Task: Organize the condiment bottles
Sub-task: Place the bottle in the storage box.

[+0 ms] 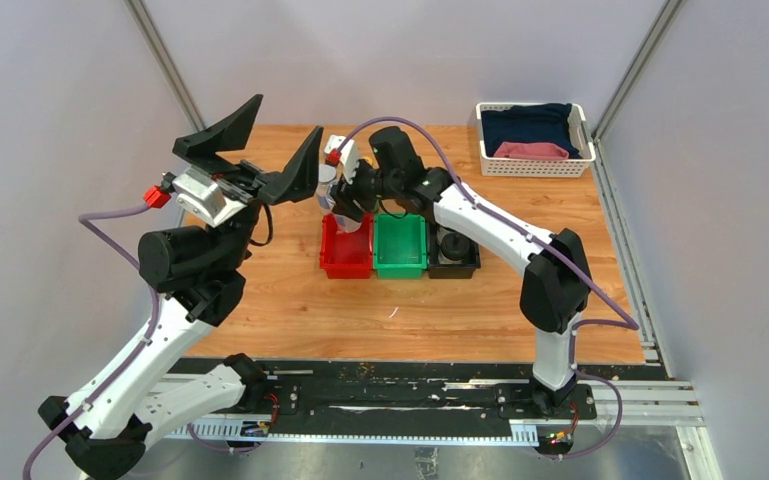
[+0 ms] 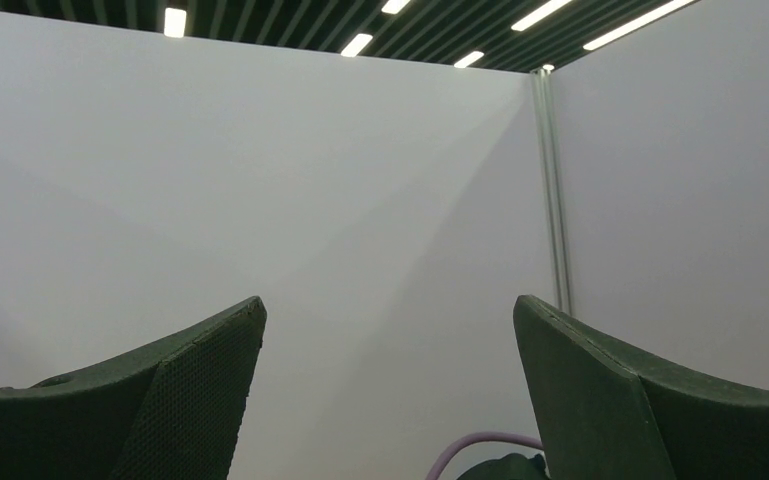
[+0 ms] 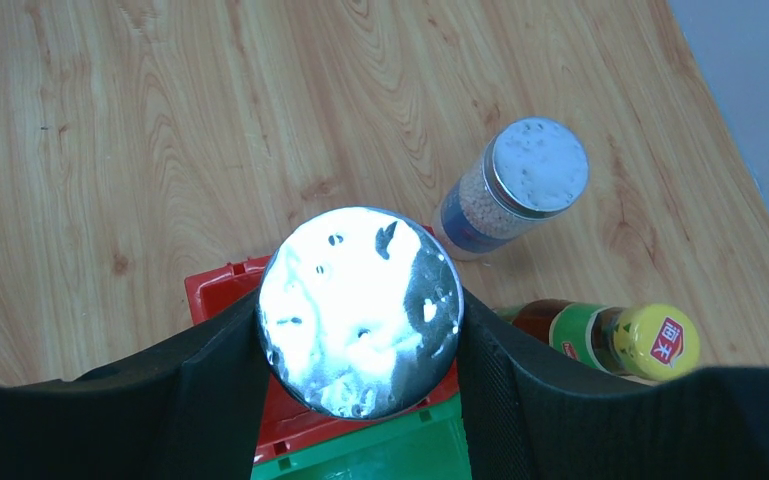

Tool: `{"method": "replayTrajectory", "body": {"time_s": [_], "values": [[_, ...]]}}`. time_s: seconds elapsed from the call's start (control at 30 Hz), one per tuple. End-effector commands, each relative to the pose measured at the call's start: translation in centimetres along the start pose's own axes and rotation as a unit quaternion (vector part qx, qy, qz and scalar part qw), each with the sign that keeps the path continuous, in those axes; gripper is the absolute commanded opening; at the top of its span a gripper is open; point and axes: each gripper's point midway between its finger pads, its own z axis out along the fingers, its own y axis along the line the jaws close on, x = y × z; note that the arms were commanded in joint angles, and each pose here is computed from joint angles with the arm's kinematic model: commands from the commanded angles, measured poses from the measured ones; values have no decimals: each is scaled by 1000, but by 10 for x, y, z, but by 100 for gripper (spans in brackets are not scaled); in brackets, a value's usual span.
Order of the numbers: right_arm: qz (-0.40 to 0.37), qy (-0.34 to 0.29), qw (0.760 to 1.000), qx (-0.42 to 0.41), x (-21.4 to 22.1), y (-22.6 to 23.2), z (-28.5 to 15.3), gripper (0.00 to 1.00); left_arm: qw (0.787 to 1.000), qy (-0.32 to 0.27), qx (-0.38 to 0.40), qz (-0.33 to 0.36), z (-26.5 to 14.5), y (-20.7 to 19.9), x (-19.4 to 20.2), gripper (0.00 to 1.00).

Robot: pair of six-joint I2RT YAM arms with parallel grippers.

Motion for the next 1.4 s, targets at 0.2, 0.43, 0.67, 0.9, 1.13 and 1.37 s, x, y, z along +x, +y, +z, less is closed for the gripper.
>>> {"method": "replayTrajectory", "body": {"time_s": [0.2, 0.43, 0.67, 0.9, 1.13, 1.37], "values": [[-23, -29, 999, -22, -19, 3, 20, 0, 999, -12, -33, 32, -4, 11, 5, 100], [-19, -19, 999, -25, -6, -1, 31, 0, 998, -14, -40, 37, -5, 13, 9, 100], [-10, -18, 999, -27, 3, -8, 35, 0, 998, -11, -42, 36, -6, 12, 16, 100], [4, -18, 999, -29, 13, -12, 40, 0, 998, -2, -42, 37, -6, 12, 25, 100], [14, -19, 999, -36, 16, -5, 34, 0, 998, 8, -44, 39, -5, 11, 34, 100], [27, -18, 999, -42, 25, 6, 28, 0, 999, 8, -43, 30, -5, 10, 35, 100]]}}
